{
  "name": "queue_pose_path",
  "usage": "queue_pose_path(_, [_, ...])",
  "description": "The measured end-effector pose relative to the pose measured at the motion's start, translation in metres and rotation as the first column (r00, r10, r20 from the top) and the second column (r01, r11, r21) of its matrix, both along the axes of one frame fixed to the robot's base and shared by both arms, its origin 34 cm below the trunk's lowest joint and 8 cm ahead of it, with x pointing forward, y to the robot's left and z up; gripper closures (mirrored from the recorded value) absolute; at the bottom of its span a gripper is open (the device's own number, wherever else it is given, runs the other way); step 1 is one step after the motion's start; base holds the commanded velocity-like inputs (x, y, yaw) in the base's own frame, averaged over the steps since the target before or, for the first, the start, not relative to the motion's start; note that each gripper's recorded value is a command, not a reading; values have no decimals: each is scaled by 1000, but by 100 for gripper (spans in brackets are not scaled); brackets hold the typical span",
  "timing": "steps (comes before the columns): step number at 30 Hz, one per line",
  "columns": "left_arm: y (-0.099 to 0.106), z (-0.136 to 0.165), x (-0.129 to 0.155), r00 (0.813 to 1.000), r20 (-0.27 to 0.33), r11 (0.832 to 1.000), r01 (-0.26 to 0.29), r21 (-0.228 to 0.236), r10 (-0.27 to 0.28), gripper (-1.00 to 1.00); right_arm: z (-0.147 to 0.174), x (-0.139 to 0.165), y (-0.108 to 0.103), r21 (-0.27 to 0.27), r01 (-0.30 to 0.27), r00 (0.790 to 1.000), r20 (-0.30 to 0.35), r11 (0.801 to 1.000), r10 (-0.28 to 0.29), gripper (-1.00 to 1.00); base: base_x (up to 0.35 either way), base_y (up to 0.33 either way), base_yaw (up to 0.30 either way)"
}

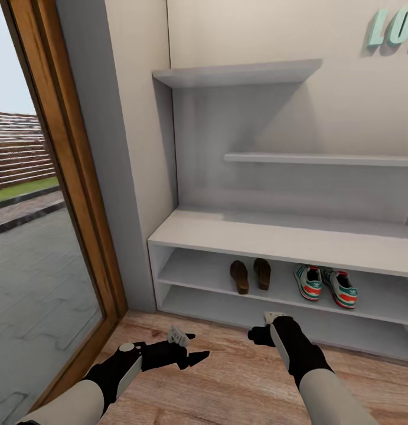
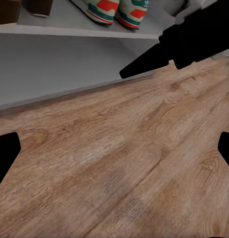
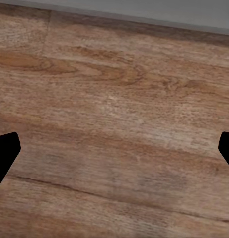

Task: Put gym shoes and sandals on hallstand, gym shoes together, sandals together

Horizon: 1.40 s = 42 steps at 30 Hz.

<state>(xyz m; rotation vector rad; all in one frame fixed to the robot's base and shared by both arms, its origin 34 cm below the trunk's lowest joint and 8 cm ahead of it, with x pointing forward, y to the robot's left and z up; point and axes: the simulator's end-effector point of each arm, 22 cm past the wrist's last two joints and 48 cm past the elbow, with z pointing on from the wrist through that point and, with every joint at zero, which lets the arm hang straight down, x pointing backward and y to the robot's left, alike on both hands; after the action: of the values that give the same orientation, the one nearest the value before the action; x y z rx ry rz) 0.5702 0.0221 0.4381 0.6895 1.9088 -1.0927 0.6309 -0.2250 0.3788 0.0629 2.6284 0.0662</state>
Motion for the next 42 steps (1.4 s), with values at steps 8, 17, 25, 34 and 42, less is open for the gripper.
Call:
queue_pose_path(8, [0,0,0,1000,0,1000,-1,0,1,-100,14,23,0,5,8,992,127,1000,-8,-100,-77,0,0])
queue_pose_path(17, [0,0,0,1000,1,1000,-1,0,1,-100,24,35,-2,-1,10,980,198,1000,-10,-100,-53,0,0])
queue_pose_path(25, [0,2,1,1000,4,1000,0,0,0,-100,27,38,-1,2,11,976,215,1000,-11,-100,-2,0,-135])
queue_pose_path(34, [0,16,2,999,32,1000,0,-1,0,-100,54,51,-2,2,15,952,305,1000,-14,-100,0,0,-233])
queue_pose_path(42, [0,33,4,998,64,1000,-1,0,1,-100,41,33,8,8,-2,966,258,1000,0,-100,0,0,-27])
